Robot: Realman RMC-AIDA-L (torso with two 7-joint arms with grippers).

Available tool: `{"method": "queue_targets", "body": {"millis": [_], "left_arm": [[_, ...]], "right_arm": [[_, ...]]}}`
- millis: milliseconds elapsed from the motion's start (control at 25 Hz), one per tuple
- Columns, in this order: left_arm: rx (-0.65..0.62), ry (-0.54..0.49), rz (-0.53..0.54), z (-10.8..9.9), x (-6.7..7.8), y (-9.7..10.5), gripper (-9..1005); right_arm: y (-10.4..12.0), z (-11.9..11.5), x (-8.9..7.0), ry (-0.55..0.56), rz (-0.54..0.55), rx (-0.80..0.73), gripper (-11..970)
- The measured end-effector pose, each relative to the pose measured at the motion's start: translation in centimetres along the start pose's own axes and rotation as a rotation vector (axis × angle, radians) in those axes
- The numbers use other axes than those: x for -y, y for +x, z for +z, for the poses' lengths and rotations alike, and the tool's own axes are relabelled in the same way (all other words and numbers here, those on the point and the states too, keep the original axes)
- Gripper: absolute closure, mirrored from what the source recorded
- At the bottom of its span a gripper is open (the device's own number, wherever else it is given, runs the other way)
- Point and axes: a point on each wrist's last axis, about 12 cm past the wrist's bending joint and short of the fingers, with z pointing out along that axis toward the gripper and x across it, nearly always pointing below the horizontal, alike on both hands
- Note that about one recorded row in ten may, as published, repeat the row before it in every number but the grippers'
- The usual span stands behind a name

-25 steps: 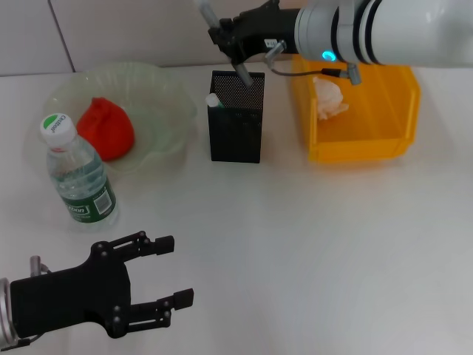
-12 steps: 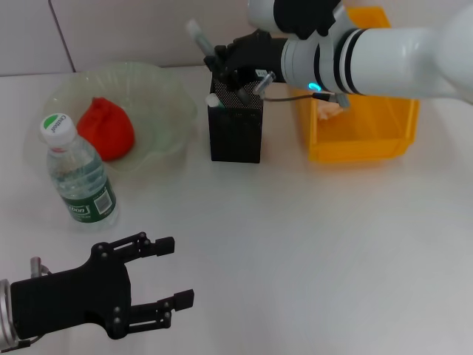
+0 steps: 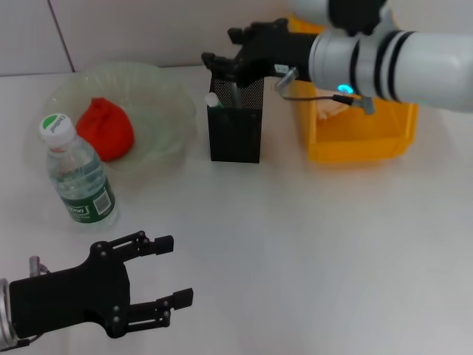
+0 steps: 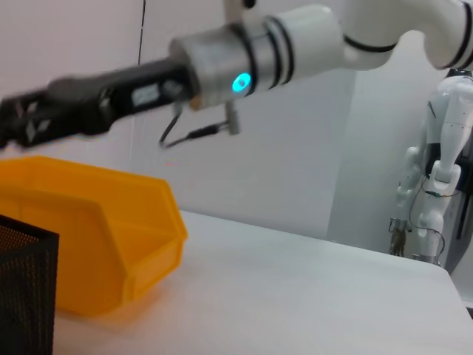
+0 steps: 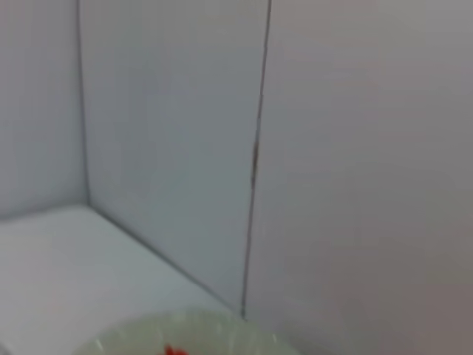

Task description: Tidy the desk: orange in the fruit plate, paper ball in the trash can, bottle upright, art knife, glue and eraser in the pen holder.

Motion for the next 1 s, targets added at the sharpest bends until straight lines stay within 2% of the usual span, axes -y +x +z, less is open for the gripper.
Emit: {"method": "queue_targets", "body": {"millis": [80, 120, 160, 280, 320, 360, 480, 520, 560, 600, 640, 720, 800, 840, 920, 960, 1000], "left_arm": [[0.0, 0.001, 0.001, 0.0, -0.1, 0.0, 193], [0.002, 0.0, 0.003, 0.0, -0.1, -0.1, 193], [0.002, 0.0, 0.003, 0.0, -0.1, -0.1, 193], [0.006, -0.004, 0.01, 0.0, -0.2, -0.2, 193], [0.007, -0.008, 0.013, -0.1, -0.2, -0.3, 194], [0.009, -0.014, 0.015, -0.2, -0.3, -0.3, 194], [0.013, -0.022, 0.018, -0.3, -0.5, -0.4, 194], [0.02, -0.027, 0.021, -0.5, -0.5, -0.5, 194], [0.02, -0.027, 0.021, -0.5, -0.5, -0.5, 194], [0.025, -0.031, 0.022, -0.7, -0.6, -0.6, 194], [0.028, -0.034, 0.022, -0.8, -0.6, -0.6, 194], [0.031, -0.043, 0.021, -1.0, -0.6, -0.6, 194], [0.029, -0.052, 0.018, -1.2, -0.7, -0.5, 194], [0.027, -0.055, 0.018, -1.2, -0.7, -0.5, 194], [0.017, -0.064, 0.018, -1.7, -0.7, -0.3, 194], [0.017, -0.064, 0.018, -1.7, -0.7, -0.3, 194], [0.013, -0.069, 0.018, -1.9, -0.7, -0.1, 194]], "right_arm": [[-0.2, -0.9, -0.2, -0.007, 0.001, 0.024, 331], [-0.6, -2.8, -0.7, -0.028, 0.005, 0.073, 314], [-0.6, -2.8, -0.7, -0.028, 0.005, 0.073, 297], [-0.4, -5.2, -1.0, -0.058, 0.049, 0.127, 247], [0.4, -6.8, -0.9, -0.068, 0.097, 0.184, 230], [0.4, -6.8, -0.9, -0.068, 0.097, 0.184, 213], [2.6, -9.6, -0.4, -0.097, 0.157, 0.33, 163], [4.5, -11.6, 0.1, -0.131, 0.171, 0.455, 146], [4.5, -11.6, 0.1, -0.131, 0.171, 0.455, 142], [6.2, -13.6, 0.9, -0.163, 0.182, 0.572, 139], [6.2, -13.6, 0.9, -0.163, 0.182, 0.572, 135], [9.2, -15.7, 2.4, -0.174, 0.227, 0.662, 128], [11.4, -15.9, 2.3, -0.197, 0.218, 0.629, 128], [11.4, -15.9, 2.3, -0.197, 0.218, 0.629, 128], [14.4, -15.1, 0.6, -0.262, 0.167, 0.515, 128], [14.4, -15.1, 0.6, -0.262, 0.167, 0.515, 128], [15.1, -14.8, -0.1, -0.293, 0.15, 0.474, 128]]}}
